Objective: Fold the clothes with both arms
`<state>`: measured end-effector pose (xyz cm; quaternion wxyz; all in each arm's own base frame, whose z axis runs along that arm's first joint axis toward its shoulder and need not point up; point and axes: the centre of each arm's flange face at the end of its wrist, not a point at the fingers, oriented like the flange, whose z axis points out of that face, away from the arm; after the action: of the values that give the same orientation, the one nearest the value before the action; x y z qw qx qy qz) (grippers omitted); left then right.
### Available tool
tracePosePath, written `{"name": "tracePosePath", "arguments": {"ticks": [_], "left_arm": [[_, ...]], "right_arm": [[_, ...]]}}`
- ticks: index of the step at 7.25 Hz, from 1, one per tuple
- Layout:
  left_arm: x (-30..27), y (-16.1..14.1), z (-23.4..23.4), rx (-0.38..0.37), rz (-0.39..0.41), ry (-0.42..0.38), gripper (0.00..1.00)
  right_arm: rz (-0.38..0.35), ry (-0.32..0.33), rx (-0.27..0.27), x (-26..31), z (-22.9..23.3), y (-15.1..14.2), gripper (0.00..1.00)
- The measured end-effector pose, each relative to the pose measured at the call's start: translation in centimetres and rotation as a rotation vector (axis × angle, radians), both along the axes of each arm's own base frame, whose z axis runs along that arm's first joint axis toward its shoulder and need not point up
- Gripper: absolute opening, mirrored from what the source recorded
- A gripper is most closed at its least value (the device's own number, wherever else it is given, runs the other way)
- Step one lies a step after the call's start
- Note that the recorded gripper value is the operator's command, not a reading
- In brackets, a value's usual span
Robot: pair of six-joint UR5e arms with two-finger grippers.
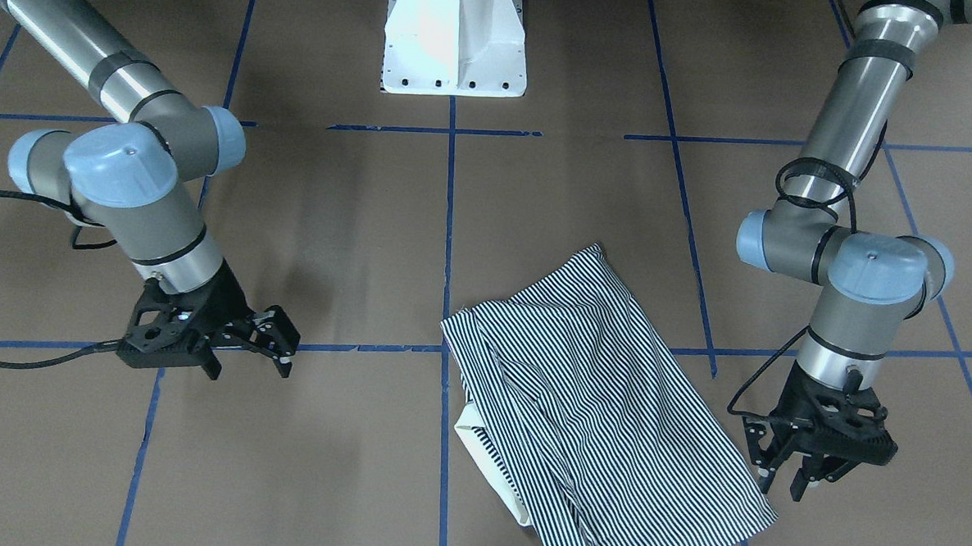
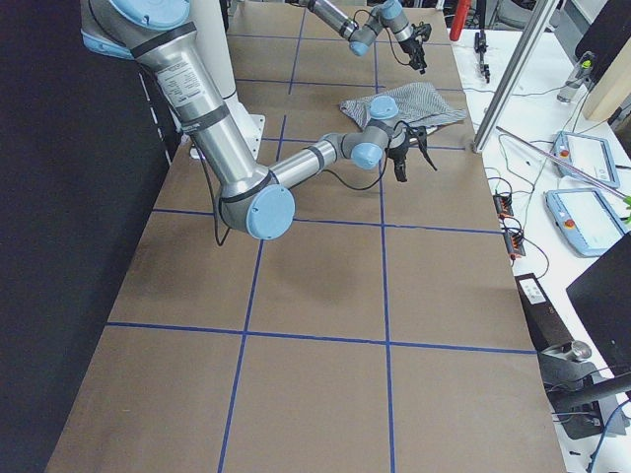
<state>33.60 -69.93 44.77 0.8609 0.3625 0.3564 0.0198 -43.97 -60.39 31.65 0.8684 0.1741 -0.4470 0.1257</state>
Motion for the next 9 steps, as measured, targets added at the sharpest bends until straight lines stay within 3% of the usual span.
{"name": "tracePosePath", "arguments": {"ticks": [3,4,6,9], "left_arm": [[-0.3,1.2,-1.0,0.015,0.045,0.046,1.00],[-0.4,1.5,-1.0,0.015,0.046,0.050,1.00],[-0.6,1.8,-0.9,0.016,0.046,0.053,1.00],[-0.6,2.0,-0.6,0.013,0.047,0.053,1.00]], "right_arm": [[0.260,-0.121,-0.134,-12.1,-9.6,-0.5,0.75],[0.313,-0.145,-0.159,-14.9,-11.7,-0.2,0.72],[0.362,-0.157,-0.177,-19.2,-13.4,0.2,0.65],[0.394,-0.089,-0.194,-21.8,-11.0,-0.6,0.63]]}}
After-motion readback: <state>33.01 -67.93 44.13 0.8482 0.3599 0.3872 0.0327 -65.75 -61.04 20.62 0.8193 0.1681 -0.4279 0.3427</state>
